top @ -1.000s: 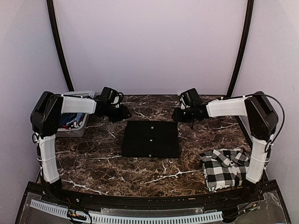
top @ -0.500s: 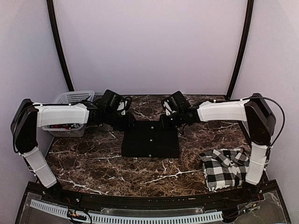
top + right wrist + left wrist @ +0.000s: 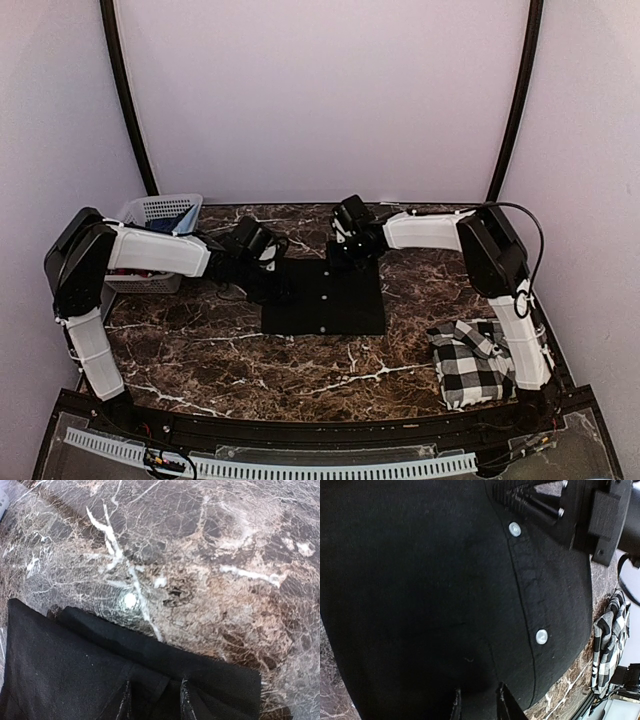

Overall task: Fold and stack the long sleeve shirts
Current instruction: Smooth out the square-folded shirt at the center of the board.

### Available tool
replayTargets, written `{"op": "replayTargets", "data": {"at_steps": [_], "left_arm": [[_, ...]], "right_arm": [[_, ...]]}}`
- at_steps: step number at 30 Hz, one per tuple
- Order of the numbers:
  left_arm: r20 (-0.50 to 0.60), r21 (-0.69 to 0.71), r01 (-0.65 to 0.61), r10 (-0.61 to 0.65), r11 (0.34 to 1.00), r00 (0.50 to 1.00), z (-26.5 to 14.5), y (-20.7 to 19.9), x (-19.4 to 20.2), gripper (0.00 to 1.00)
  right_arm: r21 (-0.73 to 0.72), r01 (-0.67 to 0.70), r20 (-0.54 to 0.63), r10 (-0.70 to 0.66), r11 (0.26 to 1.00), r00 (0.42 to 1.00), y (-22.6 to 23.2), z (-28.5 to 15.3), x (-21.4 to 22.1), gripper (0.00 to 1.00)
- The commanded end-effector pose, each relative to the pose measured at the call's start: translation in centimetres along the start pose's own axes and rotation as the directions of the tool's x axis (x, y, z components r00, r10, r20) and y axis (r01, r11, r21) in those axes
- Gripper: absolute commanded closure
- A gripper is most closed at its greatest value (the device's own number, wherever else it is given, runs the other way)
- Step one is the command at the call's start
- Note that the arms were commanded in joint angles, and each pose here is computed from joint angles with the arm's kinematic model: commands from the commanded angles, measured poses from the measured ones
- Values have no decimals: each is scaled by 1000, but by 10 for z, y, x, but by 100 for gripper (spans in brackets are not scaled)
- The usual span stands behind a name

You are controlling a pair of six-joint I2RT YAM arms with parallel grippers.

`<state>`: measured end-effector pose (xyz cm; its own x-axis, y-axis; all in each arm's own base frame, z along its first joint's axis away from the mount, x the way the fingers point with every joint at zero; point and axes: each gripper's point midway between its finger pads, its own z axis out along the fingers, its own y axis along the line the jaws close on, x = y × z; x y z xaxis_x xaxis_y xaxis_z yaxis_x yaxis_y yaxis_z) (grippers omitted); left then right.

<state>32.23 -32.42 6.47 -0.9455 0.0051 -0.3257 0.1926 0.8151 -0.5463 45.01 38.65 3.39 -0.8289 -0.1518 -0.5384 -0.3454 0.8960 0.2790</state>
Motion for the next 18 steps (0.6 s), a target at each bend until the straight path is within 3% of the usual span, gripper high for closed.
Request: {"op": "replayTargets", "data": {"at_steps": [1, 9, 14, 18], "left_arm": [[-27, -9, -18, 18, 1000, 999, 7, 7, 10, 76], [-74, -128, 9, -19, 992, 997, 20, 43, 32, 77], [-56, -127, 12, -19, 992, 998, 15, 41, 29, 77], [-28, -107, 7, -10, 994, 1000, 4, 31, 20, 77]], "right_arm": [[-7, -9, -52, 9, 1000, 999, -6, 5, 5, 69], [-33, 53, 24, -52, 998, 998, 12, -37, -33, 64], [-27, 69, 84, -67, 997, 994, 18, -79, -51, 63], [-35, 66, 85, -63, 997, 994, 19, -98, -37, 64]]}}
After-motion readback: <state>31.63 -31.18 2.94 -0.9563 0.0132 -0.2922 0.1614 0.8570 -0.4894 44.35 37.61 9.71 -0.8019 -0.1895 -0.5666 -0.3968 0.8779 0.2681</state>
